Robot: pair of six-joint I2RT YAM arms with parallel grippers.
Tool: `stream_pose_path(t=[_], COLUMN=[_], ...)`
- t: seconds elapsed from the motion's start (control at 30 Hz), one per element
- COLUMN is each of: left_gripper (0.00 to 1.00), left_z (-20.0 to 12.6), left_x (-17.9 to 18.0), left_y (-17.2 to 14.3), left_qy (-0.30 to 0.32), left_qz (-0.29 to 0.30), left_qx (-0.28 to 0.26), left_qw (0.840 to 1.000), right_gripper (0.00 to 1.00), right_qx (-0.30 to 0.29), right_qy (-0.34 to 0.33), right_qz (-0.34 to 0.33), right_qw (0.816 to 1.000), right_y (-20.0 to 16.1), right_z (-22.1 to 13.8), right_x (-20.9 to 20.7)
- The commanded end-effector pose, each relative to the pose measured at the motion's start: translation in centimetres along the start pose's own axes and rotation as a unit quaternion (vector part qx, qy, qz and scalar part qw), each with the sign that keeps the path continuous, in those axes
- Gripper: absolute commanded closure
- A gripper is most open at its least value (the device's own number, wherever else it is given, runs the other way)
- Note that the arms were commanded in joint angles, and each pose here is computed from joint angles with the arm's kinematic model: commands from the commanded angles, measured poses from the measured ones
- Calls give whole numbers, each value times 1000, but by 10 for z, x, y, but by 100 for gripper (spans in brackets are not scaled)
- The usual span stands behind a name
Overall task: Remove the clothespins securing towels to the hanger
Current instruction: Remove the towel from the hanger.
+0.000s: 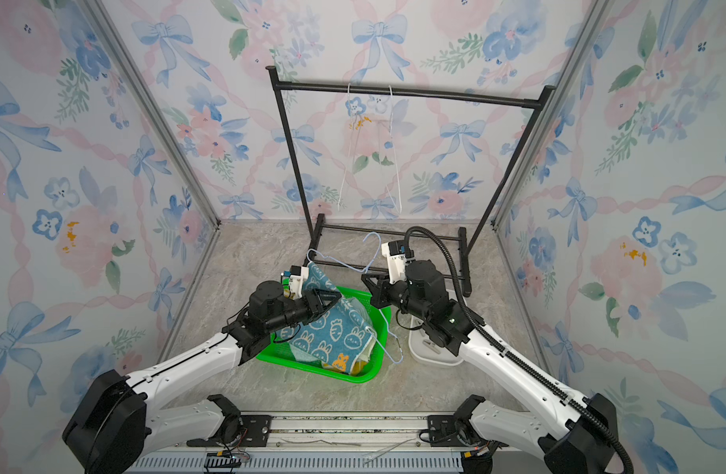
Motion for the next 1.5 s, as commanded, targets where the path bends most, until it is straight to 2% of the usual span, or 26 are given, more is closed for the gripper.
stream_pose_path(t=[0.0,0.47,0.8,1.1,1.3,1.47], left_gripper=[67,100,100,100,100,100], left_z=[2,-2,-12,-36,-58,-77], left_x=[-7,-3,-12,-40,-99,-146], left_y=[-1,-1,3,17,30,41], left_qy=[-14,-11,-9,33,-11,-31], left_qz=[4,4,30,125,196,270], left_qx=[3,-5,-24,-60,-92,-119], left_qw=[1000,1000,999,990,976,955], right_gripper=[100,100,100,100,100,100], right_qx=[-15,-13,12,35,43,46], right_qy=[10,9,-44,-74,-76,-77], right_qz=[3,5,-16,-26,-25,-26], right_qw=[1000,1000,999,996,996,996], right_y=[4,1,-12,-26,-32,-33], right_z=[0,1,2,8,12,12], right_x=[6,5,-10,-22,-25,-25])
Point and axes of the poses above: each gripper's point midway between its finger pads, its own z axis out along the fingers, its own x axis along the line the jaws close on, y = z × x, the point moved 4 cm from there along -z, back along the fingers, and after that the axes turned 6 degrees about -z, right-handed, at the moved point
